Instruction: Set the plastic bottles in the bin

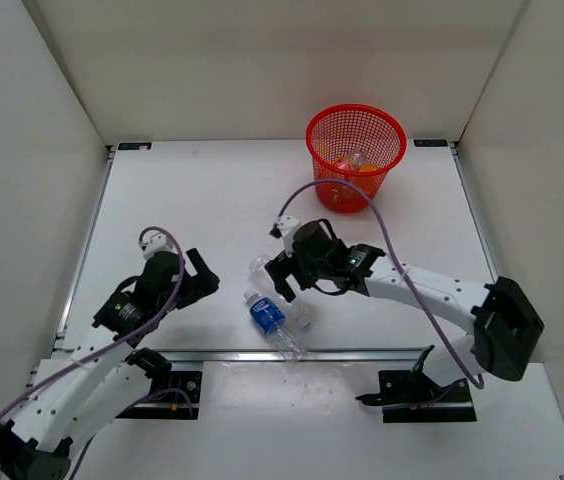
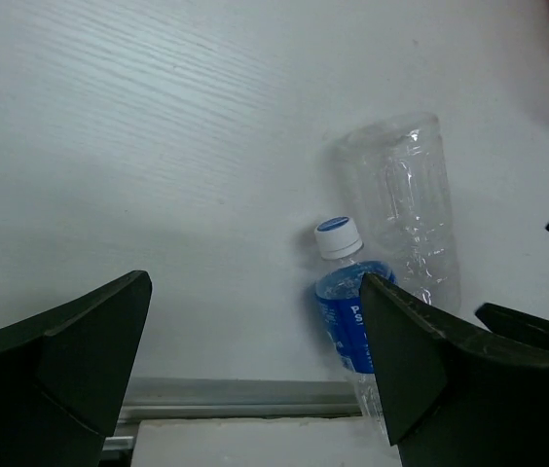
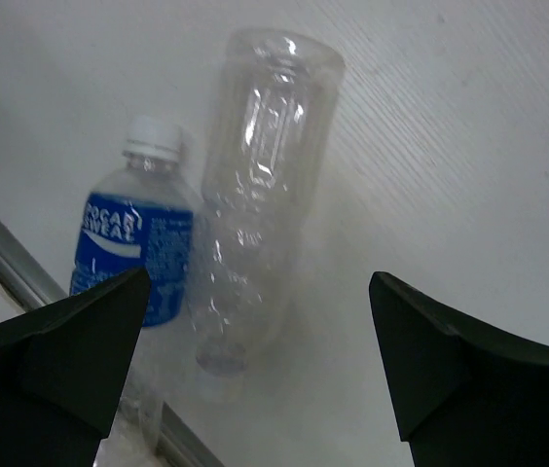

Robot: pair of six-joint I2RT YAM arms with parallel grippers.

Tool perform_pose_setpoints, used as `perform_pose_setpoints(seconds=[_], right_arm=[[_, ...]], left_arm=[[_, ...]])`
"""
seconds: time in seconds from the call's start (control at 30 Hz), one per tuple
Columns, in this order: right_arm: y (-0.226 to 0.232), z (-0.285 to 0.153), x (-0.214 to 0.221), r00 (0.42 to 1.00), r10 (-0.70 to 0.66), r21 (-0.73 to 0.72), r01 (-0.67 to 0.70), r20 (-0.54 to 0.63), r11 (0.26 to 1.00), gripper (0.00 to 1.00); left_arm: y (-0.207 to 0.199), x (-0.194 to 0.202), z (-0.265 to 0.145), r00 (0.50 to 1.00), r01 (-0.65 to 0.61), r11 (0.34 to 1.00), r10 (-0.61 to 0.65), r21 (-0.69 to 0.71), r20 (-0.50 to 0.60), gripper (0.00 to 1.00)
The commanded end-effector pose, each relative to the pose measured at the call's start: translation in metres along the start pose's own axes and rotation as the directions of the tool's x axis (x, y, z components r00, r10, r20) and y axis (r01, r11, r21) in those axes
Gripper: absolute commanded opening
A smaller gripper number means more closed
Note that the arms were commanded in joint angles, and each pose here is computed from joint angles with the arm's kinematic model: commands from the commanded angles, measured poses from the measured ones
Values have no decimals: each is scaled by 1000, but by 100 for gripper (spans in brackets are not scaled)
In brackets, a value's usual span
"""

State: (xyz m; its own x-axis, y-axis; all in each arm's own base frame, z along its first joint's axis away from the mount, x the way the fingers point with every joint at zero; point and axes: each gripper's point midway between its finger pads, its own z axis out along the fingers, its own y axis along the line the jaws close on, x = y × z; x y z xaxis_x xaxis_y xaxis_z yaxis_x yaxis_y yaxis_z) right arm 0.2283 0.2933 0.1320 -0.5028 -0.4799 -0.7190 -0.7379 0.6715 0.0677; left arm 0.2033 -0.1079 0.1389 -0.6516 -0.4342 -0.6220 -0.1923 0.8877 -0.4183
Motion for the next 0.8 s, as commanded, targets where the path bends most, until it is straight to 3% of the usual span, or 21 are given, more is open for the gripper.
perform_pose_setpoints(seconds=[0.0,0.13,0.33,0.53,0.67,0.77], right_arm=[[17,21,-58,984,-17,-41,25,176,999,92],[10,45,-60,980,24,-36,-18,198,999,92],[-3,84,-28,995,39,14,-41,92,999,90],[-20,100,-7,992,119,41,-120,36,992,72],[-28,91,-20,991,96,55,-101,88,993,54],[-40,68,-55,984,72,74,-84,160,994,33]], left_arm=[[14,5,-14,997,71,997,-71,-18,-35,99],[19,5,-21,997,72,997,-73,-19,-26,99],[22,14,-17,995,84,996,-84,-16,-49,99],[19,14,-13,995,76,997,-76,-11,-57,99],[14,17,-8,995,74,997,-74,4,-73,99],[13,19,-4,994,80,997,-79,2,-80,98]])
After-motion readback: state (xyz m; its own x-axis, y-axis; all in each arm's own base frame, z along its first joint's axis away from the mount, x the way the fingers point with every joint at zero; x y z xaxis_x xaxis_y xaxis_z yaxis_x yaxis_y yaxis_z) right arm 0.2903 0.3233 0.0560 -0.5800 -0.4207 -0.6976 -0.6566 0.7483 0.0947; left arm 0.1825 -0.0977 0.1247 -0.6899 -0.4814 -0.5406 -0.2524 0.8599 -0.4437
